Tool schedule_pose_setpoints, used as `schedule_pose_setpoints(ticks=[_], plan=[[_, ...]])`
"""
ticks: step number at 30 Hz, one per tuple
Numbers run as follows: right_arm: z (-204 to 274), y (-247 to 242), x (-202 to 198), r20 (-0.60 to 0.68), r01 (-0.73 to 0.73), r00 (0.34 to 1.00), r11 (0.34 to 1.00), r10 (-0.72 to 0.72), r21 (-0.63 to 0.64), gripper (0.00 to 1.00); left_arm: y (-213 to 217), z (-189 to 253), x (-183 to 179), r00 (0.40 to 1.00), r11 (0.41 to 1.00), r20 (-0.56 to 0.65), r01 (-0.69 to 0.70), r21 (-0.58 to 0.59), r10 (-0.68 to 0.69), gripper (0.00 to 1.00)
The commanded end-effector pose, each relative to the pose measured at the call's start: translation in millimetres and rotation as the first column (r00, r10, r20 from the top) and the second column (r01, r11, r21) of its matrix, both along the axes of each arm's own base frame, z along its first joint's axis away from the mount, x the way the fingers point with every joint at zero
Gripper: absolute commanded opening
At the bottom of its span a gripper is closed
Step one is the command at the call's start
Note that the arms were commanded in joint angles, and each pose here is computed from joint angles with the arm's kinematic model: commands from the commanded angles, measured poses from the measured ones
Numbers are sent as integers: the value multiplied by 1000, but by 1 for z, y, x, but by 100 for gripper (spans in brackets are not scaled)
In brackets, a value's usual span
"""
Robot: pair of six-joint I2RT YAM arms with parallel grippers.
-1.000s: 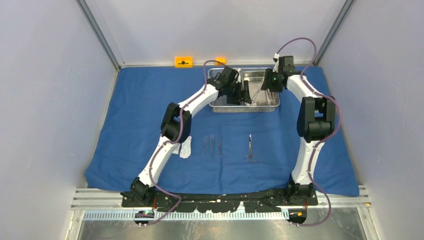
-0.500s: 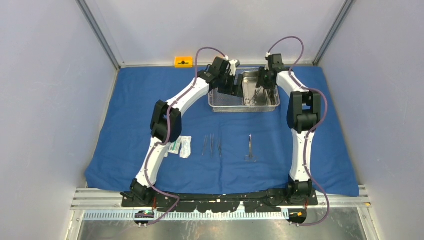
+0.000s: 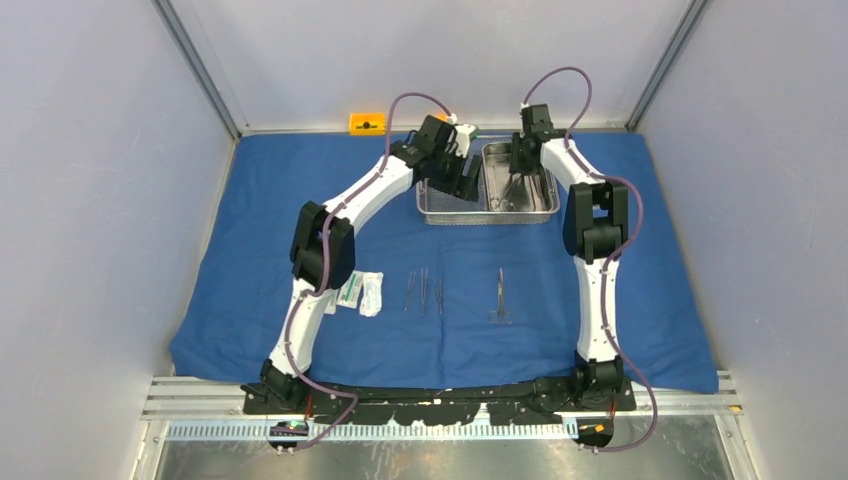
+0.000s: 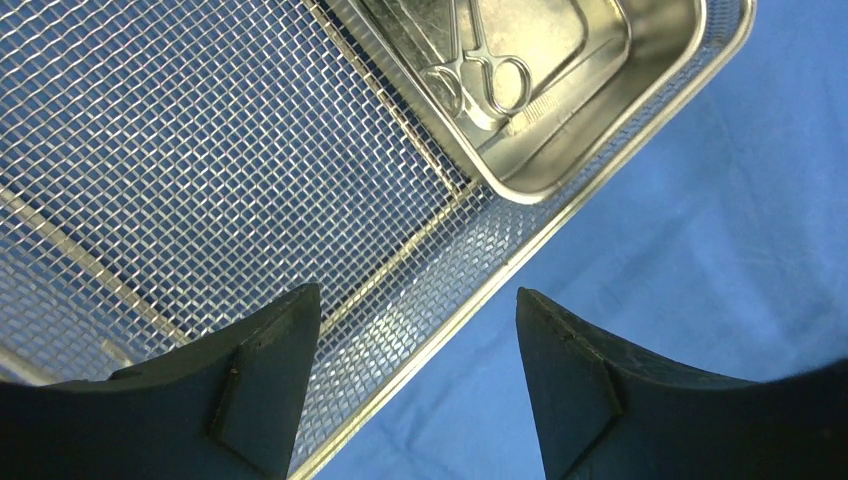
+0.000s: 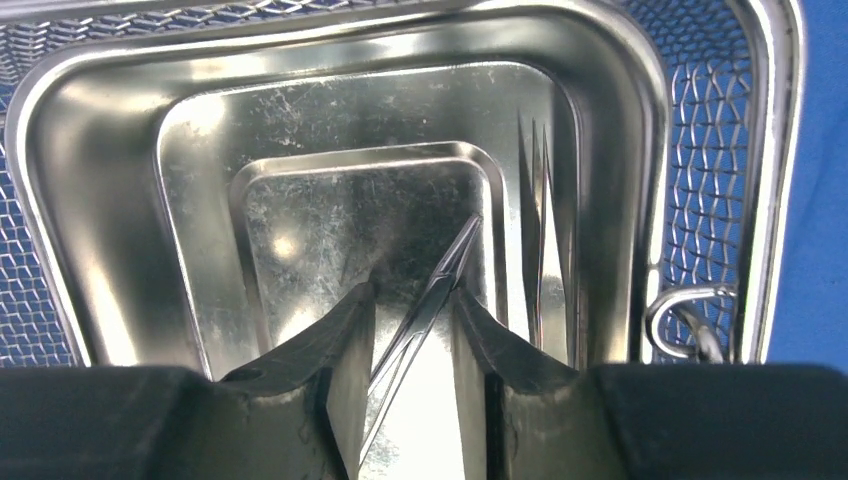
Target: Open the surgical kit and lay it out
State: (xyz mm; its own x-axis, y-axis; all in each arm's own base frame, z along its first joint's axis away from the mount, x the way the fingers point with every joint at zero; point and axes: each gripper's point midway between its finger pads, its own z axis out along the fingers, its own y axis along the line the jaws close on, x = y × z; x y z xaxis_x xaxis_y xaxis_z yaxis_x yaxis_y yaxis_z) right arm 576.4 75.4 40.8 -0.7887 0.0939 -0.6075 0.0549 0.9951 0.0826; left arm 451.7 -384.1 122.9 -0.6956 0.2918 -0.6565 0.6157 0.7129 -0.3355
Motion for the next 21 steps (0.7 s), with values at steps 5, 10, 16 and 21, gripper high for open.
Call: schedule_pose_setpoints(ticks=[5, 10, 16, 21], plan=[[-12, -4, -4, -74, -6, 997, 998, 1, -68, 26, 21, 65, -14, 991, 999, 128, 38, -3, -37, 73], [-8, -7, 1, -75, -39, 997, 995, 32, -94, 17, 37, 65, -22, 990, 998, 125, 53, 34, -57, 73], [1, -4, 8, -57, -90, 995, 993, 86, -79, 6, 54, 62, -29, 989, 994, 125, 74, 79, -84, 73], [9, 2, 14, -33, -98, 995, 995, 97, -36, 0, 56, 57, -30, 990, 993, 112, 76, 86, -86, 73]])
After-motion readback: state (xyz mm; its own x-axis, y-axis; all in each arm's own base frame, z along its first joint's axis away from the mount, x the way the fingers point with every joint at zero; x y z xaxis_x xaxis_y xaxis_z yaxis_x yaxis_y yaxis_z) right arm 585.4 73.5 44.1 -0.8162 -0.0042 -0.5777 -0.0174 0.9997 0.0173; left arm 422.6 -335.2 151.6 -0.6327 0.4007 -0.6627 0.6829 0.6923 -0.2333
